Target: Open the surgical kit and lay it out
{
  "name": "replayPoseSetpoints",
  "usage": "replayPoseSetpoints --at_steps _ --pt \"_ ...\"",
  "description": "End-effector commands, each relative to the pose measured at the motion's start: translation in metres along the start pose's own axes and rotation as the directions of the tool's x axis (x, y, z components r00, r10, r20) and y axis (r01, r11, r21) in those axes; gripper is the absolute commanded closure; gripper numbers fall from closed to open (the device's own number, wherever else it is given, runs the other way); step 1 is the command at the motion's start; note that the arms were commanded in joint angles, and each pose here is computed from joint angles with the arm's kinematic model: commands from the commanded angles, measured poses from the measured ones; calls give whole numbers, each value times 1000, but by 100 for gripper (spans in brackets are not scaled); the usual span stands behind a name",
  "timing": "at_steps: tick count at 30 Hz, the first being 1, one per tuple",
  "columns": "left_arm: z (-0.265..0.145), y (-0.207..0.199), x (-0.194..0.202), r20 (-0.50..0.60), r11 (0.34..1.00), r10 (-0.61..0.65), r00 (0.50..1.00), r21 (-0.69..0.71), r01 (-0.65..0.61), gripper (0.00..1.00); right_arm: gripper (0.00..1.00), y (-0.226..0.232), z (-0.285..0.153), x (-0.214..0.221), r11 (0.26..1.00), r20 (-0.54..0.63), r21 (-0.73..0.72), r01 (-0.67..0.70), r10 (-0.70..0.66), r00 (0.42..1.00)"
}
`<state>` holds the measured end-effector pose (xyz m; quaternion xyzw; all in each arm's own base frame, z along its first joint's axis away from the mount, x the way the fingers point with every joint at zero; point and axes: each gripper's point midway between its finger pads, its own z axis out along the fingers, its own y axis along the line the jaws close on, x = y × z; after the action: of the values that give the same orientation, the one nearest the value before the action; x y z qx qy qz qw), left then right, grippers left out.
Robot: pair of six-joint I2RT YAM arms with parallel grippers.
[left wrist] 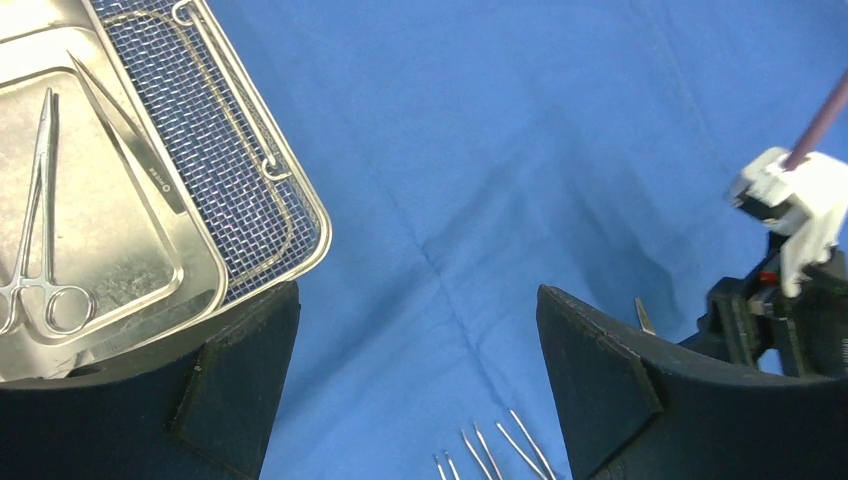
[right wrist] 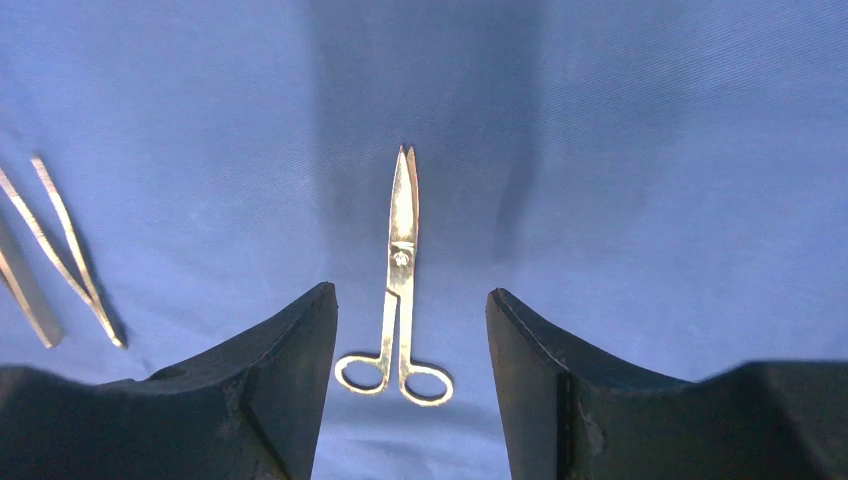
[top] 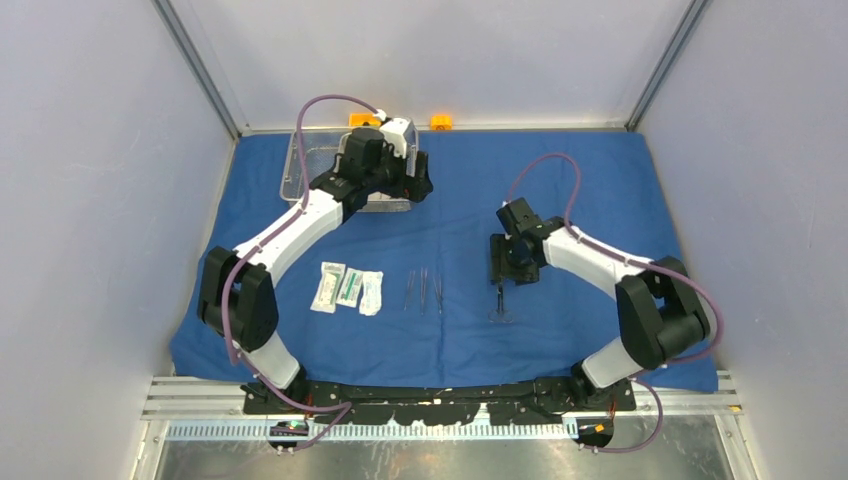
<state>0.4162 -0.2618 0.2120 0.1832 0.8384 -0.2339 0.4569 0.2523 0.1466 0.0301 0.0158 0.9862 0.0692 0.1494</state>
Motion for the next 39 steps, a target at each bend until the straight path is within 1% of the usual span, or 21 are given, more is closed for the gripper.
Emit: replayPoseSetpoints --at_steps 1,3,6,7,10,12,14,19,22,26,30,32,35,39 --pt "-21 -7 -35 99 1000 27 995 10 -28 10 37 -3 -52 -43 998 177 -2 57 -56 983" --pt "-23 -7 -37 106 999 33 994 4 -34 10 33 -8 -68 -48 995 214 -2 98 -96 972" --pt "-26 -4 -40 114 999 48 992 -14 -47 10 32 -22 -86 -45 982 210 12 189 -187 960" --pt "-27 -3 -41 116 998 54 992 -21 -52 10 32 -29 -92 -45 973 200 30 229 -231 952" --pt "-29 -1 -40 110 997 69 992 -34 -66 10 34 -52 -102 -35 925 95 66 373 -378 921" --pt "-31 0 -39 104 997 77 992 -37 -74 10 34 -60 -104 -23 901 49 -10 434 -433 900" --pt "-32 0 -38 101 996 88 991 -39 -84 10 34 -70 -104 -12 884 37 -47 465 -463 885" --pt "-35 2 -35 97 993 113 989 -47 -109 9 35 -89 -92 13 803 -4 -65 592 -594 805" --pt "-36 2 -32 93 992 126 988 -42 -123 10 35 -90 -86 13 786 27 -53 616 -615 788" --pt "-35 -1 -25 91 990 138 986 -15 -137 10 35 -77 -89 -19 797 144 -28 603 -594 792" --pt "-31 -7 -14 95 988 149 984 33 -152 11 34 -68 -82 -72 843 252 12 537 -522 815" --pt "-28 -10 -12 98 986 152 984 50 -157 11 35 -67 -74 -98 869 286 24 495 -480 829" --pt "-26 -13 -8 94 985 153 984 67 -160 11 35 -71 -57 -134 905 309 33 424 -412 857" --pt "-27 -15 -8 103 983 160 982 75 -168 11 36 -79 -28 -169 925 290 47 378 -375 881"
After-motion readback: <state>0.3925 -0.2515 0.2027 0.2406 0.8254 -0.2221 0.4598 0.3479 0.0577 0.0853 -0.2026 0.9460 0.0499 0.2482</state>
